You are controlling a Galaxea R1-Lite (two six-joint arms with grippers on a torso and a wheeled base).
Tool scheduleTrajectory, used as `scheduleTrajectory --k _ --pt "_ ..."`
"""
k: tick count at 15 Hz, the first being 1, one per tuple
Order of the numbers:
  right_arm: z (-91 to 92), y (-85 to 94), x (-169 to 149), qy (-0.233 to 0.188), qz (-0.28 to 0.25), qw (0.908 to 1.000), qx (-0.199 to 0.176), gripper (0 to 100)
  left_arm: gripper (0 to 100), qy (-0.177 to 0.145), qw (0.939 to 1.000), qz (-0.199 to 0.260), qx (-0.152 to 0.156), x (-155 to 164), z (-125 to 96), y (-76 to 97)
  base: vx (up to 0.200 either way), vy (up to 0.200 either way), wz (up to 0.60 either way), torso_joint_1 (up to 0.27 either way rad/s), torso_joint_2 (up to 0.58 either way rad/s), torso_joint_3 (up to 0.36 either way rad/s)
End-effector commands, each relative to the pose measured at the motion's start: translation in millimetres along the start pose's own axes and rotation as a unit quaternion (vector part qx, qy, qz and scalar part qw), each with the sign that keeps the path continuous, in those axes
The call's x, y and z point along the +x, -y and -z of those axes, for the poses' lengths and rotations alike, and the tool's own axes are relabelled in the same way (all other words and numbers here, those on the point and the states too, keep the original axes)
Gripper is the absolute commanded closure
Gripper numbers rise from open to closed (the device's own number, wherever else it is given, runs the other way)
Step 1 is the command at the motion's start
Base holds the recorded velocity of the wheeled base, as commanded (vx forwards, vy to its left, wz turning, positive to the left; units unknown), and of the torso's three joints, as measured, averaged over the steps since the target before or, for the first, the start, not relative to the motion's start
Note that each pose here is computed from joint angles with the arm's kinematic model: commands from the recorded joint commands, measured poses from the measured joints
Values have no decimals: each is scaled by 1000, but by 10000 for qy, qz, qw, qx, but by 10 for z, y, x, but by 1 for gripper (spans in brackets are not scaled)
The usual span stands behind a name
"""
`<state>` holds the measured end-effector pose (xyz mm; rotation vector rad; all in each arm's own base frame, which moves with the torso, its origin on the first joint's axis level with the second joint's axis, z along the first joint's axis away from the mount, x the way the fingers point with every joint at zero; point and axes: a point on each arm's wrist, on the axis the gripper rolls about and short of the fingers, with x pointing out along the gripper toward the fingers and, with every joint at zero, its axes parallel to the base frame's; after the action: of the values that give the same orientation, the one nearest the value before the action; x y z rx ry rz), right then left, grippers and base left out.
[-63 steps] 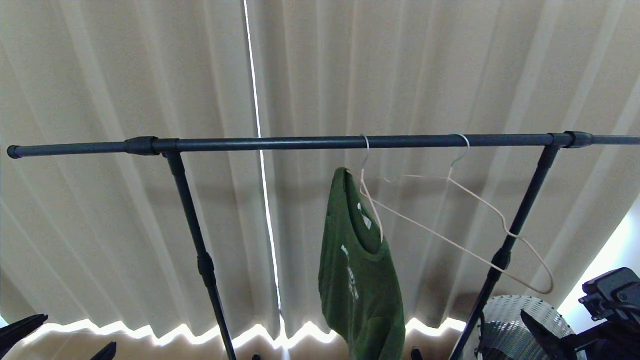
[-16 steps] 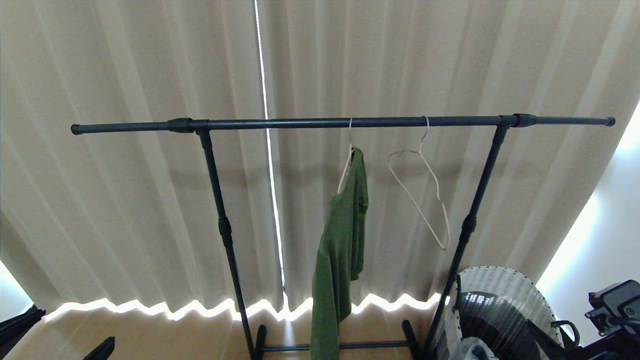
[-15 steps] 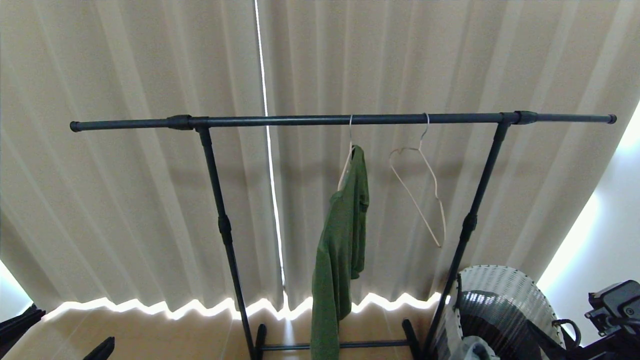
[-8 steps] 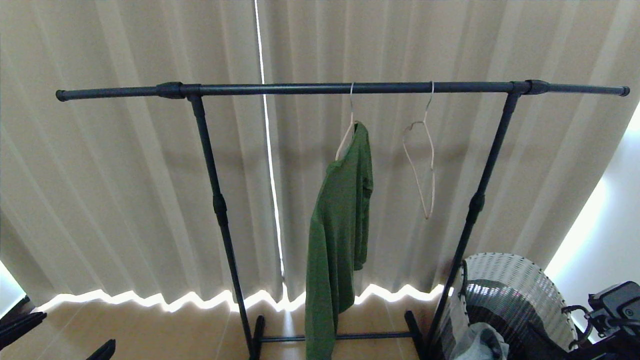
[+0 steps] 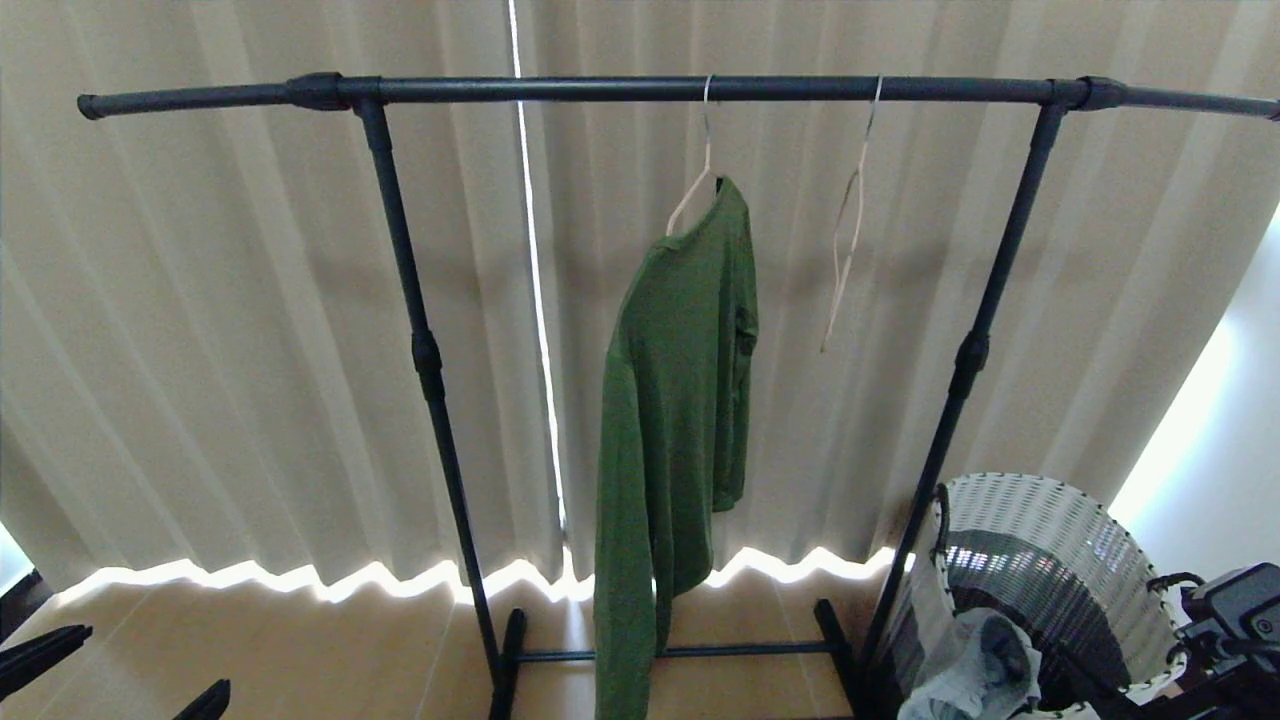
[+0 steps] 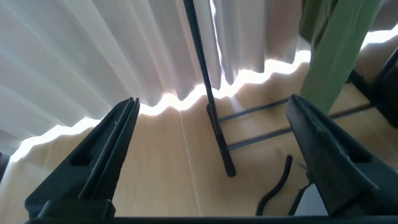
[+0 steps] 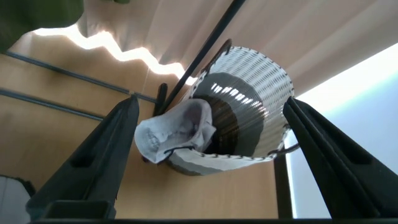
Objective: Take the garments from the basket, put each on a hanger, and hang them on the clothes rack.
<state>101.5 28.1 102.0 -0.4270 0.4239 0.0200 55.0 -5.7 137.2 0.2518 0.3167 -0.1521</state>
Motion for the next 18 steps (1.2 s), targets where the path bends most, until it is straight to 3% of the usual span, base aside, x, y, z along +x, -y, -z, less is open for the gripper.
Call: scheduleTrajectory --k 1,8,13,18 --pt "-2 3 -6 26 5 10000 9 0 0 8 10000 -10 -3 -1 -3 -2 0 0 0 -144 456 315" --pt "-2 3 -6 26 5 10000 9 0 0 13 10000 -56 -31 -4 -6 -7 0 0 0 -100 432 326" --pt "29 -16 9 -180 -99 9997 -117 0 0 67 9999 -62 -73 -23 1 -4 0 0 0 -18 69 50" --pt "-57 0 23 -33 -98 9999 -51 0 0 202 9998 -56 -69 -61 -1 0 0 0 0 0 0 0"
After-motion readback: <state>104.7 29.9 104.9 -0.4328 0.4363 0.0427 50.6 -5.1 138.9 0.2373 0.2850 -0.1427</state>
